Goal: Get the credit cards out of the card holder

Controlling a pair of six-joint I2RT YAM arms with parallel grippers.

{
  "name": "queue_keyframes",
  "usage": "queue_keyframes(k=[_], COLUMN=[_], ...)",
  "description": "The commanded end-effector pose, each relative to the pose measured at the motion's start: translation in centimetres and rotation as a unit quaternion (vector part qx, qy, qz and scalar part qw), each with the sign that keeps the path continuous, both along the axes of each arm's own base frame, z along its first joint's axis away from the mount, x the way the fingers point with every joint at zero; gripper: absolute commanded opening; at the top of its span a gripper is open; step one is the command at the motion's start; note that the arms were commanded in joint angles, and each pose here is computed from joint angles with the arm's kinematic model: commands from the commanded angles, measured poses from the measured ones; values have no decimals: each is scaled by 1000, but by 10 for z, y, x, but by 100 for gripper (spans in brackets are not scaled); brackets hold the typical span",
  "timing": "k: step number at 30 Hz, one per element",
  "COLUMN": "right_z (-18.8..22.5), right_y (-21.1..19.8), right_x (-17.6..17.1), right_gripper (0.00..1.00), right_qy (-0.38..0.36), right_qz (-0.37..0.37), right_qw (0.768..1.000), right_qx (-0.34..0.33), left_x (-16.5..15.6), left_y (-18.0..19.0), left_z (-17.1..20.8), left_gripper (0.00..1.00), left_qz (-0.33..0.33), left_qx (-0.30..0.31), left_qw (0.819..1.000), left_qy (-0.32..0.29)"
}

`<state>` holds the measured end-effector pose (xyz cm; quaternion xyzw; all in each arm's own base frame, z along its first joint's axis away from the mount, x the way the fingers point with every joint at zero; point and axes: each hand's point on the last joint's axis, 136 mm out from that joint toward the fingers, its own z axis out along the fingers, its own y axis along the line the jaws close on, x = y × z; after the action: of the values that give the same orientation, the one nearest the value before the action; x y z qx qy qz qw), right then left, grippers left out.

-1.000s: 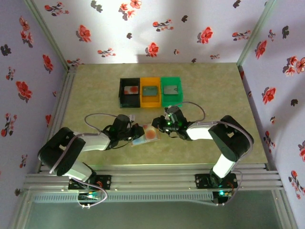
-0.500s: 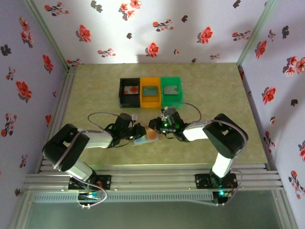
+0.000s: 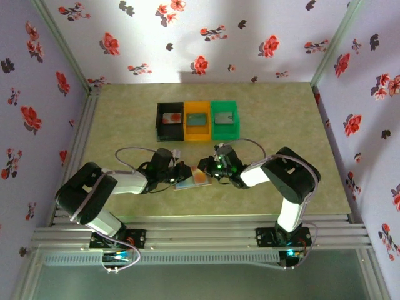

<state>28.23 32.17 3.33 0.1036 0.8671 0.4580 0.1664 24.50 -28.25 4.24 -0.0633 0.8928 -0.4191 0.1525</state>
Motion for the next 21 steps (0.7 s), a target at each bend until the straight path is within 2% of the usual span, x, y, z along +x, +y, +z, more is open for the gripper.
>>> queue_keyframes(k=[1,11,15,21], right_z=[-24,18,26,15], right_y=[-21,-4,-11,-27], right_x=[-2,0,0,0], right_gripper=[8,14,15,14], right_qy=[25,-4,-25,-25], right_qz=[-28,8,14,12], right_qw=[999,1000,999,997], right_qx=[-37,5,-26,-76], left_x=[-3,5,8,8], left_y=[2,1,1,1], left_z=[4,4,9,6], left_gripper=[0,0,0,9], left_qz=[-15,9,15,19], left_qx=[5,14,17,29], left_qw=[1000,1000,1000,999], left_qy=[-11,8,9,19])
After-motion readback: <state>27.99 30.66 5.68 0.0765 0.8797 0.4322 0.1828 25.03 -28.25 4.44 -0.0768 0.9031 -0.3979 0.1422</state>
